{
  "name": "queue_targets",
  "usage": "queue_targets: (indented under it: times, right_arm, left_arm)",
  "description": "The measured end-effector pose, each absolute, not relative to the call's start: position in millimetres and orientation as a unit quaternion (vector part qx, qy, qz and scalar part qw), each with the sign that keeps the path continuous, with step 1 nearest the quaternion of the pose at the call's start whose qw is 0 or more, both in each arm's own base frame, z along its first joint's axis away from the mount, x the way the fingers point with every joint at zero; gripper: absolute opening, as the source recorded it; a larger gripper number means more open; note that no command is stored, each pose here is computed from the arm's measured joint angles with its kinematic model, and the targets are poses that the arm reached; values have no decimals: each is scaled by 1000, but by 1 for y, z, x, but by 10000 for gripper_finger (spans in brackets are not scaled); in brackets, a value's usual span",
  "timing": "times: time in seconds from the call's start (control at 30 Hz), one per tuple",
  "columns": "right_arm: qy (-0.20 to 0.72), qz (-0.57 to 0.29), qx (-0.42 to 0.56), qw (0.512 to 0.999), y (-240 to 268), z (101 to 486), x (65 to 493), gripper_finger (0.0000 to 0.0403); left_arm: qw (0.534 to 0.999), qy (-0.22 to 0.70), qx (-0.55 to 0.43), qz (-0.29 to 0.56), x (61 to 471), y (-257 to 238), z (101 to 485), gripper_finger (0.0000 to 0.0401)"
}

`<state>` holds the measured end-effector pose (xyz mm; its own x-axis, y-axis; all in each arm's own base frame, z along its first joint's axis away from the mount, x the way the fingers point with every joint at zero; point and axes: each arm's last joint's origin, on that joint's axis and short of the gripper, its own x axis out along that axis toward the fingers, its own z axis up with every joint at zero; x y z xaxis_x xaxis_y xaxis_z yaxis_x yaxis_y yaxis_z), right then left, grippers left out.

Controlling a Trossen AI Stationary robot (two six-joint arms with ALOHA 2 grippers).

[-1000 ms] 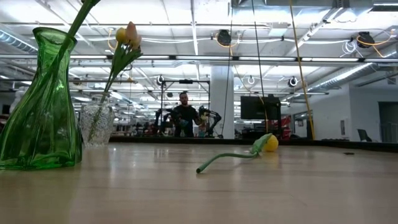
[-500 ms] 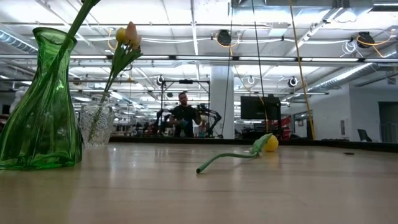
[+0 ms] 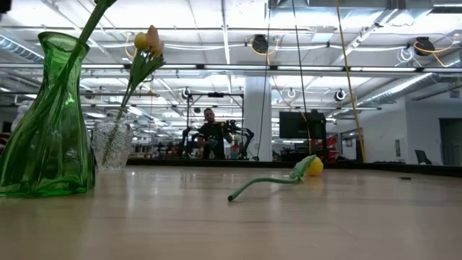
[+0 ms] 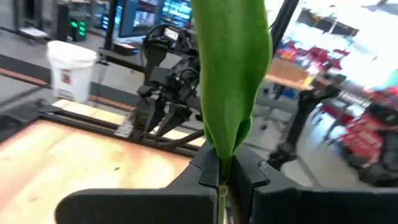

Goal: Sort flowers into vase by color
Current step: Put the red tulip into the green vase

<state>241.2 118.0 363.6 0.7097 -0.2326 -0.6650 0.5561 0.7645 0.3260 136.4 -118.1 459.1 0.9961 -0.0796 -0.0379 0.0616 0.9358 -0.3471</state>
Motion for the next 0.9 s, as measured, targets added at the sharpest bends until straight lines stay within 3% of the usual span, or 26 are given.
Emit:
queue_targets:
  times: [0.27,0.53,0.9]
  right_arm:
    - [335,-242,268,870,131,351,239,127]
    - [350,-265,245,864,137,332,255,127]
    - [350,-277,252,859,141,321,268,127]
  left_arm:
    - [990,15,-133,48,113,-177,443,10]
    - [982,-8,-54,181,121,-226,408,10]
    - [974,-9,-38,221,147,-241,383,15]
